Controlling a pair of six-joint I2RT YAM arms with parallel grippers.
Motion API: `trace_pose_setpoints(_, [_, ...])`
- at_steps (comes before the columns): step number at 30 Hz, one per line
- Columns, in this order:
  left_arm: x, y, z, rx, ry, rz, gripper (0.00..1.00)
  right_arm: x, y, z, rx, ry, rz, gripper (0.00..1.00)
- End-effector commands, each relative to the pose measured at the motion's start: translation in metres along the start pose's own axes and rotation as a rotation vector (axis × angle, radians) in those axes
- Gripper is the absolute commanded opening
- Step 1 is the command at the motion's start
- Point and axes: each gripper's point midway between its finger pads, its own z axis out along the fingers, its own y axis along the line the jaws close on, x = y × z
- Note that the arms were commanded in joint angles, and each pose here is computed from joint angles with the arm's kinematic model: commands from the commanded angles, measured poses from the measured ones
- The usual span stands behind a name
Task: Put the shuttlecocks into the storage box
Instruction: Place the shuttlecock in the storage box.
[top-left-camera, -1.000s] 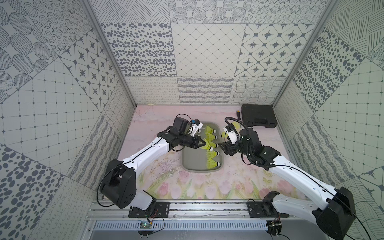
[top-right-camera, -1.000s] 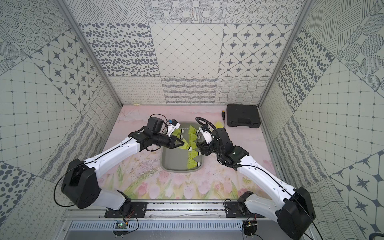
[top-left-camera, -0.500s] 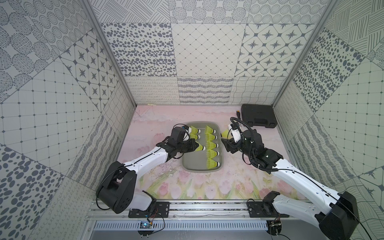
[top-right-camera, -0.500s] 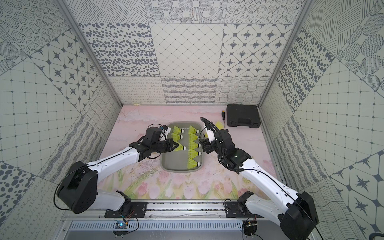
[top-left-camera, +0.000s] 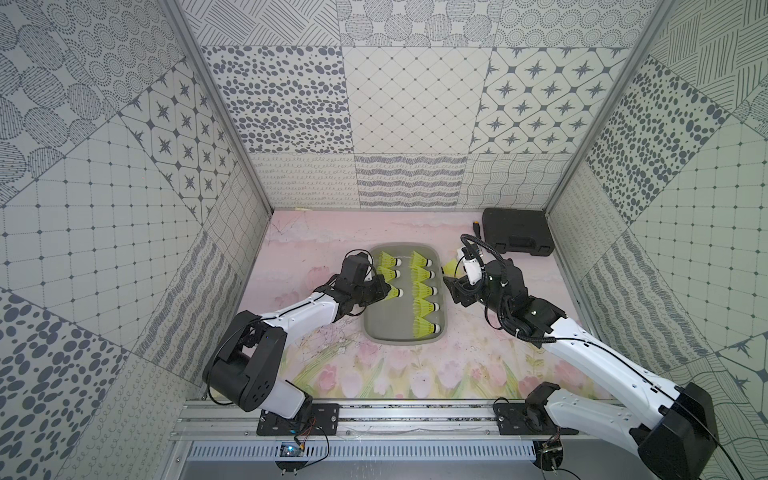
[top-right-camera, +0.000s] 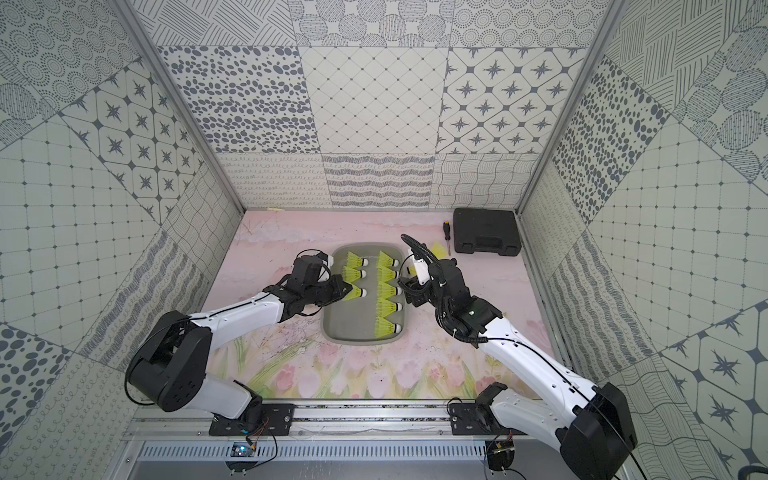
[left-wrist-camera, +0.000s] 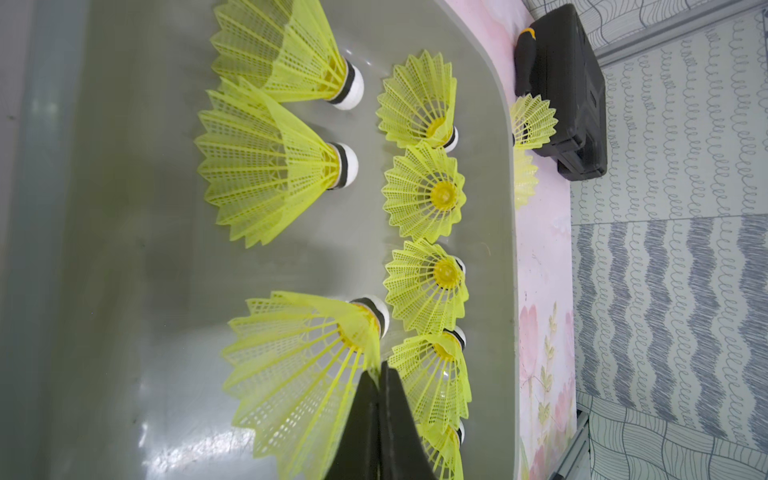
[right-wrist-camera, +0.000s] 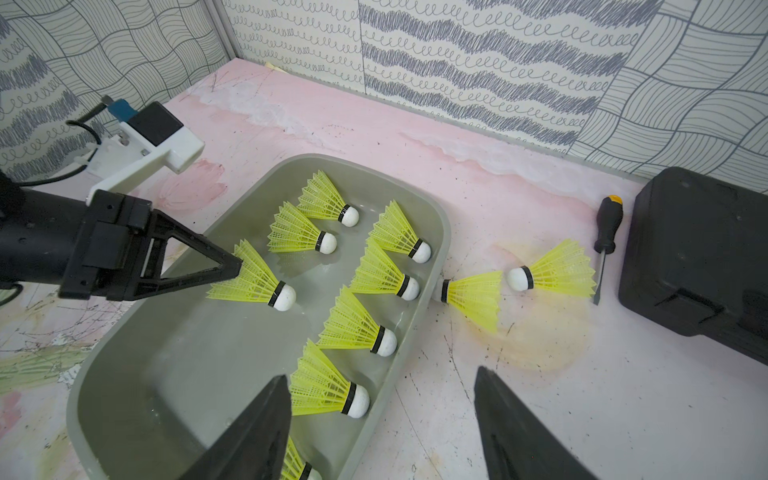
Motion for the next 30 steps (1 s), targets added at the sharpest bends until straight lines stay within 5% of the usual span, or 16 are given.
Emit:
trace_pose_setpoints(1, [-0.015,-0.006,0.002,0.04,-0.041,-0.019,0.0,-0.004,0.0,0.003,0.009,-0.025,0.004,0.73])
trace_pose_setpoints(30, [-0.016,0.015,0.017,-0.016,0.016,-0.05,0.0,0.003,-0.001,0.01,0.013,0.008,-0.01,0.73])
